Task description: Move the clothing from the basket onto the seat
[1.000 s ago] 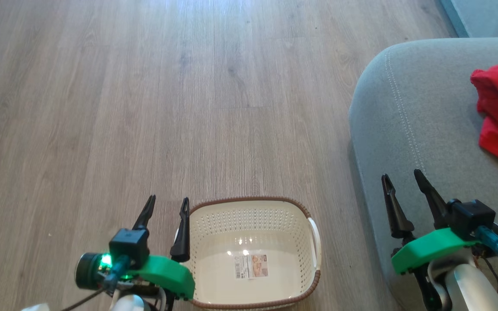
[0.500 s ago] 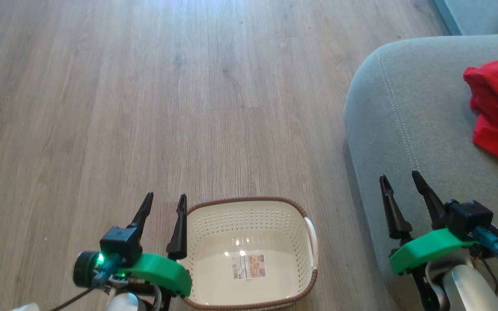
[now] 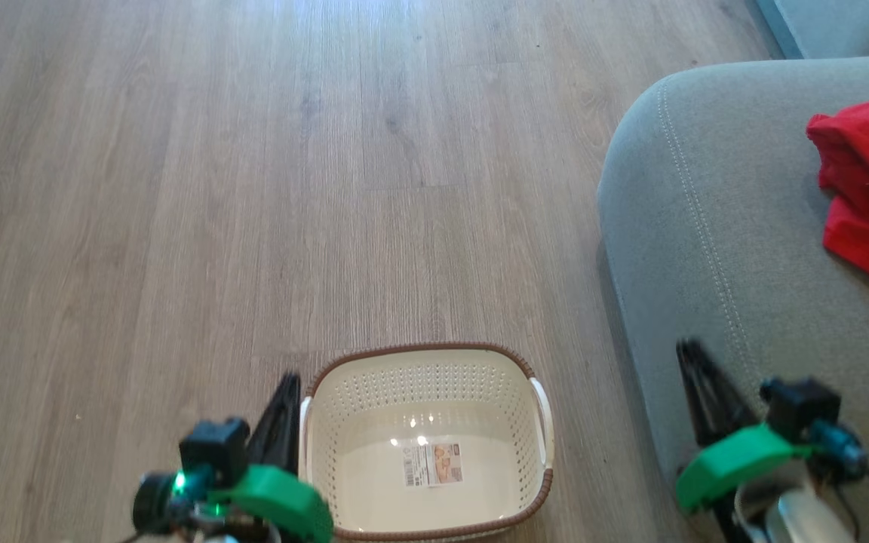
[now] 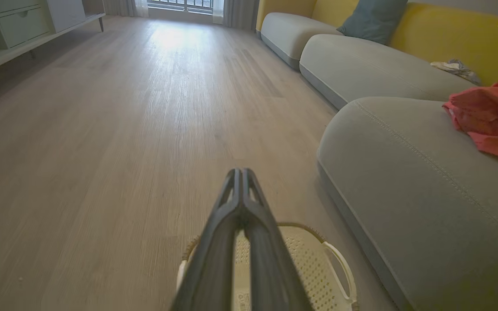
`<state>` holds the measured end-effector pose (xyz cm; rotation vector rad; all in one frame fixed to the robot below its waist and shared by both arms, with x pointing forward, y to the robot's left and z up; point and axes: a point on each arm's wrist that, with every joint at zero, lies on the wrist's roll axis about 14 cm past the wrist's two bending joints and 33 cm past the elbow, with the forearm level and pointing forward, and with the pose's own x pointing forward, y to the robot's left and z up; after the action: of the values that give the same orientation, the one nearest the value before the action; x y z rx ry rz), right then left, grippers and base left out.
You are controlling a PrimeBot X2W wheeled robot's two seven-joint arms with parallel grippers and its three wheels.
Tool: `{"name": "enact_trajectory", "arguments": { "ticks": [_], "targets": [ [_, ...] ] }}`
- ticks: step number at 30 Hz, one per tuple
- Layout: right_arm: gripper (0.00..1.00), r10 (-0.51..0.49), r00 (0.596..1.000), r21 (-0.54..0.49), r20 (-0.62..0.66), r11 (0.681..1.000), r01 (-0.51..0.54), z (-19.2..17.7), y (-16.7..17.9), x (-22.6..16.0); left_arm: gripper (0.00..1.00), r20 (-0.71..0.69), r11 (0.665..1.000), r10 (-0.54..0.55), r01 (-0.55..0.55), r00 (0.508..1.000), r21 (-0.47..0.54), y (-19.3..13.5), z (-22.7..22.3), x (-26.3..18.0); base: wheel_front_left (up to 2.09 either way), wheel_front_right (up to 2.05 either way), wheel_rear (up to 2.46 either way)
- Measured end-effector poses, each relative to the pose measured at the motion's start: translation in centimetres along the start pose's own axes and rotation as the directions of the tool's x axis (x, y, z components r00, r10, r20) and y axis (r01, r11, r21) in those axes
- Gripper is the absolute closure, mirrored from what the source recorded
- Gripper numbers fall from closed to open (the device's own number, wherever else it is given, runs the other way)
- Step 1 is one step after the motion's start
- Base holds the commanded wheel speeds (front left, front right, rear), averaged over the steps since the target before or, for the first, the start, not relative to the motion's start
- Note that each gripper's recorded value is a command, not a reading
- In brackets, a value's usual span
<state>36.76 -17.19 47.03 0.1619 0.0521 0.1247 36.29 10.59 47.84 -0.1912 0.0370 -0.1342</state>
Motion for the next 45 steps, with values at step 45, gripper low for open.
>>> {"name": "enact_trajectory", "arguments": {
  "ticks": [45],
  "targets": [
    [1.00, -0.128, 0.988, 0.468, -0.086, 0.870, 0.154, -1.6, -2.0, -0.9, 1.00, -0.148, 0.876, 0.095, -0.153, 0.984, -0.457, 3.4, -2.3, -0.8, 0.00, 0.00, 0.00]
  ]
}}
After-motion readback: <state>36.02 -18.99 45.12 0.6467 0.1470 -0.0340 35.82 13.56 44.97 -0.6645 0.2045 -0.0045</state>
